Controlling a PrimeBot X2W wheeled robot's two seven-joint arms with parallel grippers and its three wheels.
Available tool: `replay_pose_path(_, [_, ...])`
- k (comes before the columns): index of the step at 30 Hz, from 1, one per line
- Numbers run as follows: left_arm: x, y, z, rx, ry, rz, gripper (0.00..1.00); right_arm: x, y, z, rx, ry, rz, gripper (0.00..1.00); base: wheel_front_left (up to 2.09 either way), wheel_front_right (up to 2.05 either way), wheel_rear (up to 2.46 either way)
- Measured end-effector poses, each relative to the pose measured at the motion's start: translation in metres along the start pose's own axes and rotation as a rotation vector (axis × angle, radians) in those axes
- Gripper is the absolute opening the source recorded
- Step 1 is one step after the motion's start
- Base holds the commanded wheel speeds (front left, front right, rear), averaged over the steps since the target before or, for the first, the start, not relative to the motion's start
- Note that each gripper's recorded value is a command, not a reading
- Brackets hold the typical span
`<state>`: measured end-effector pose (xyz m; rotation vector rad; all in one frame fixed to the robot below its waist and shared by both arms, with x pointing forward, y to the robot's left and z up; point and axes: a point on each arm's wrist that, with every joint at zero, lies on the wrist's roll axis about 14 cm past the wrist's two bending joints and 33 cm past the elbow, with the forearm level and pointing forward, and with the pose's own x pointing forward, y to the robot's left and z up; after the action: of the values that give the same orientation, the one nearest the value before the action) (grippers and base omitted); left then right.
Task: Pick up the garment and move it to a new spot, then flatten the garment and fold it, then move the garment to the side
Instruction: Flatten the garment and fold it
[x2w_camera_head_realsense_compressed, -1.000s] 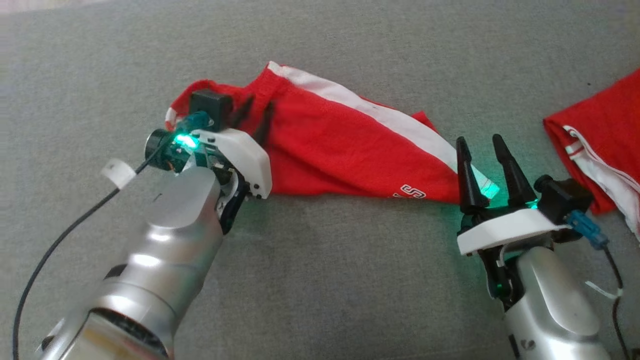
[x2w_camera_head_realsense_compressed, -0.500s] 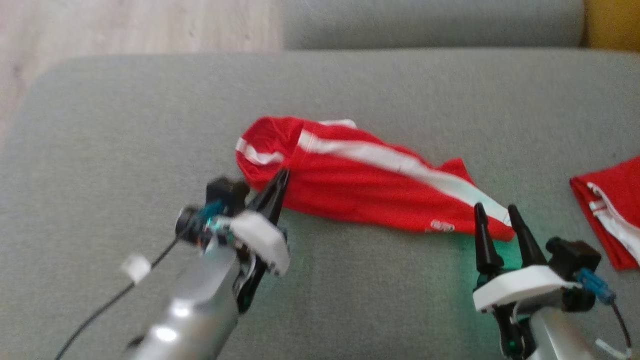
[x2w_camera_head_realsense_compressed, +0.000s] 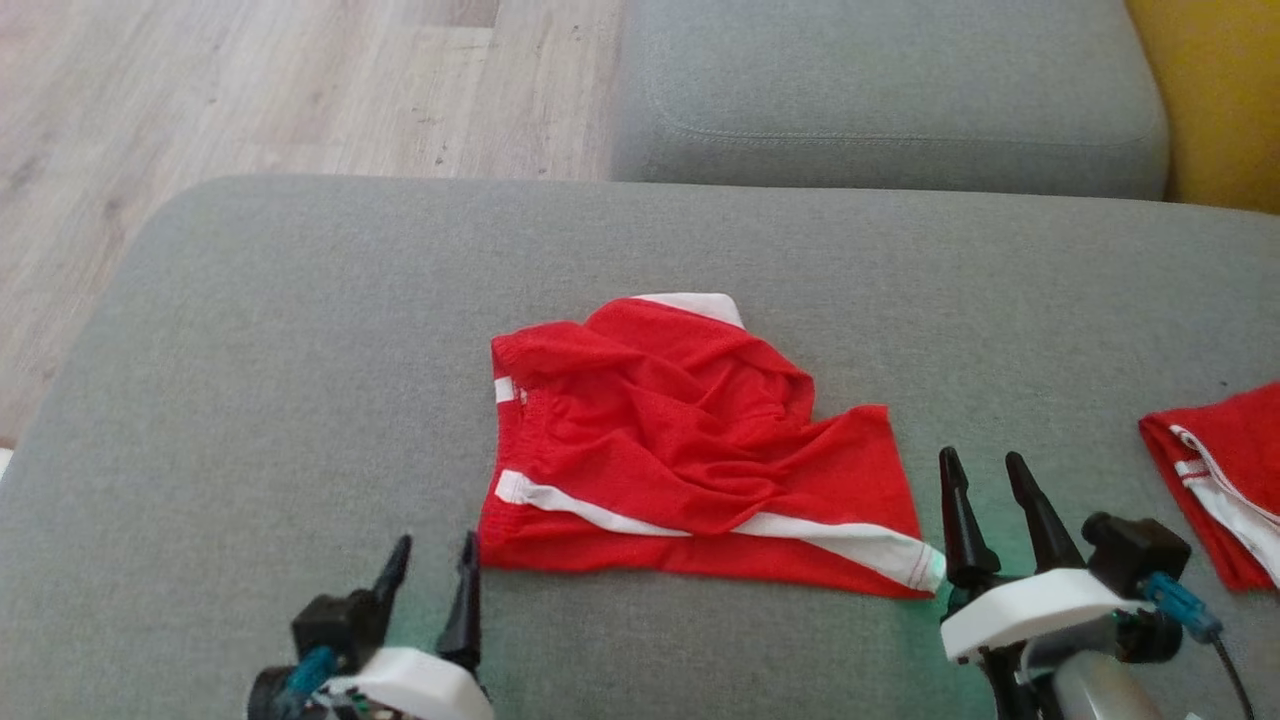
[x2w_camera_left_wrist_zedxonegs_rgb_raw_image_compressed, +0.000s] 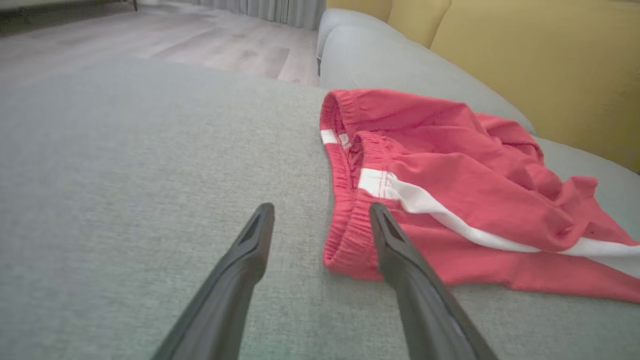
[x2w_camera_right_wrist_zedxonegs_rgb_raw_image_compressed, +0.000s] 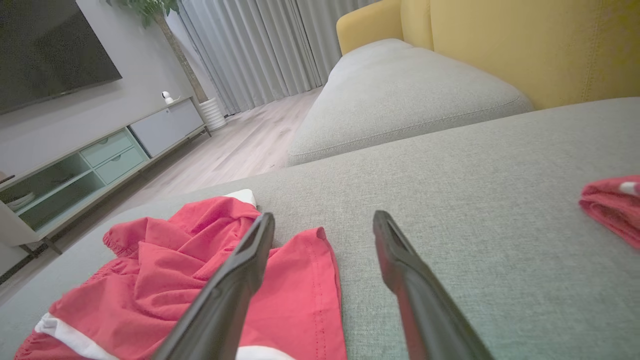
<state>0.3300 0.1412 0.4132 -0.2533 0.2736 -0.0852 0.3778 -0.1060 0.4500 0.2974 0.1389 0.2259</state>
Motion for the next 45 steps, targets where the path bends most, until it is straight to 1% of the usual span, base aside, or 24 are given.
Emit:
replay_pose_path(4, [-0.001, 0.003, 0.017, 0.032, -0.064, 0.014, 1.0, -0.002, -0.002, 0.007, -0.017, -0.021, -0.003, 1.0, 0.0, 0.0, 0.0])
replay_pose_path(6, [-0.002, 0.004, 0.024, 0.052, -0.092, 0.02, 1.0, -0.004, -0.001, 0.009, -0.044, -0.028, 0.001, 1.0, 0.0, 0.0, 0.0])
replay_pose_path(12, [-0.011, 0.009, 0.018, 0.073, -0.093, 0.033, 1.0, -0.02, -0.006, -0.009, -0.057, 0.02, -0.013, 1.0, 0.0, 0.0, 0.0])
replay_pose_path(20, [-0.012, 0.009, 0.019, 0.084, -0.101, 0.024, 1.0, -0.021, -0.005, -0.011, -0.057, 0.027, -0.011, 1.0, 0.0, 0.0, 0.0])
replay_pose_path(27, [-0.013, 0.011, 0.013, 0.076, -0.085, 0.028, 1.0, -0.029, 0.009, -0.053, -0.033, 0.162, 0.029, 1.0, 0.0, 0.0, 0.0])
replay_pose_path(34, [-0.014, 0.013, 0.009, 0.077, -0.072, 0.031, 1.0, -0.036, 0.01, -0.077, -0.004, 0.242, 0.027, 1.0, 0.0, 0.0, 0.0])
replay_pose_path(43, [-0.014, 0.013, 0.006, 0.058, -0.065, 0.034, 1.0, -0.037, 0.018, -0.085, 0.022, 0.267, 0.046, 1.0, 0.0, 0.0, 0.0])
replay_pose_path(44, [-0.014, 0.012, 0.006, 0.055, -0.063, 0.031, 1.0, -0.037, 0.019, -0.085, 0.022, 0.268, 0.048, 0.95, 0.0, 0.0, 0.0])
replay_pose_path(45, [-0.013, 0.012, 0.005, 0.043, -0.06, 0.032, 1.0, -0.036, 0.018, -0.085, 0.023, 0.268, 0.047, 0.71, 0.0, 0.0, 0.0])
